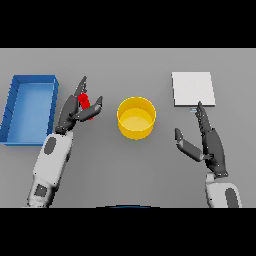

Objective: Pick up the red beaker and tilt it to pour out 1 green nut into yellow bowl. Pick up the yellow bowl and place it on the metallic measuring scale.

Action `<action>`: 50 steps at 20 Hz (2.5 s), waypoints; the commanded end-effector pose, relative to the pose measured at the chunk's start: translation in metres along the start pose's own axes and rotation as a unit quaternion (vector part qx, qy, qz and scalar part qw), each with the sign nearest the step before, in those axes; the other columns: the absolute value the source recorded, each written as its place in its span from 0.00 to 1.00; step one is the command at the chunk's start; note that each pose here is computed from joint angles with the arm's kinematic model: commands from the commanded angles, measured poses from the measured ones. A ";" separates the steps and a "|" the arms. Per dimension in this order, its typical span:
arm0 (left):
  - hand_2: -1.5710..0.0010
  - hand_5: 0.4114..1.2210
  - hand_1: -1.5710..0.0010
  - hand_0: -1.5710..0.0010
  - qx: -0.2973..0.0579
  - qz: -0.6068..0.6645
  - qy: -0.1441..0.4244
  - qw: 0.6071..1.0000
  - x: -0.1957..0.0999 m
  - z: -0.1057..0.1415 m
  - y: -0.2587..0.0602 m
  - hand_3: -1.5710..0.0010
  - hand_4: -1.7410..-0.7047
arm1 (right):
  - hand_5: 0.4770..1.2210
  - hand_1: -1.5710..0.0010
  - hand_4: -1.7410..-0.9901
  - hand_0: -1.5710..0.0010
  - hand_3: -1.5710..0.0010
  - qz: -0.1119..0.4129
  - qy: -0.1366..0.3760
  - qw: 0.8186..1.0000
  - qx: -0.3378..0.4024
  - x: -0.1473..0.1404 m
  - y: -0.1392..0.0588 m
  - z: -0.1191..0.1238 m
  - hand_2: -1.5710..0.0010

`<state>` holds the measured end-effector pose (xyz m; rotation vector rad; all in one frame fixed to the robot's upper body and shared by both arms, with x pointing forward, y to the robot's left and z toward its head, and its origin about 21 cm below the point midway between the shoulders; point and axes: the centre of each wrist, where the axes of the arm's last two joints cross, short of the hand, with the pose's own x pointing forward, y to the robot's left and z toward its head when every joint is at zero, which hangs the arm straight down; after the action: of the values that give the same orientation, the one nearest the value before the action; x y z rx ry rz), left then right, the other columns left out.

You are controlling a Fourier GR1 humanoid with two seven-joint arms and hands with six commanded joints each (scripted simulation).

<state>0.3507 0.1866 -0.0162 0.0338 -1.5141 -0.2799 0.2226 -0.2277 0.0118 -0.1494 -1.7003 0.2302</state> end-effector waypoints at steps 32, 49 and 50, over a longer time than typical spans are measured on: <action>0.00 0.87 0.00 0.00 -0.054 -0.271 -0.088 0.957 0.085 -0.023 -0.007 0.00 0.01 | 0.31 1.00 0.66 1.00 1.00 0.035 -0.013 0.999 0.008 0.006 0.003 -0.004 1.00; 0.00 0.99 0.00 0.00 -0.230 -0.740 -0.149 0.614 0.145 -0.061 -0.069 0.00 0.06 | 0.25 1.00 0.69 1.00 1.00 0.012 -0.009 1.000 -0.003 0.002 0.010 -0.005 1.00; 0.00 0.99 0.00 0.00 -0.237 -0.750 -0.145 0.600 0.148 -0.063 -0.070 0.00 0.05 | 0.24 1.00 0.69 1.00 1.00 0.012 -0.008 1.000 -0.003 0.000 0.014 -0.003 1.00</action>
<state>0.4060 0.0792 0.1110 0.9126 -1.2958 -2.1305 0.2250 -0.2136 0.0083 -0.1708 -1.7136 0.2451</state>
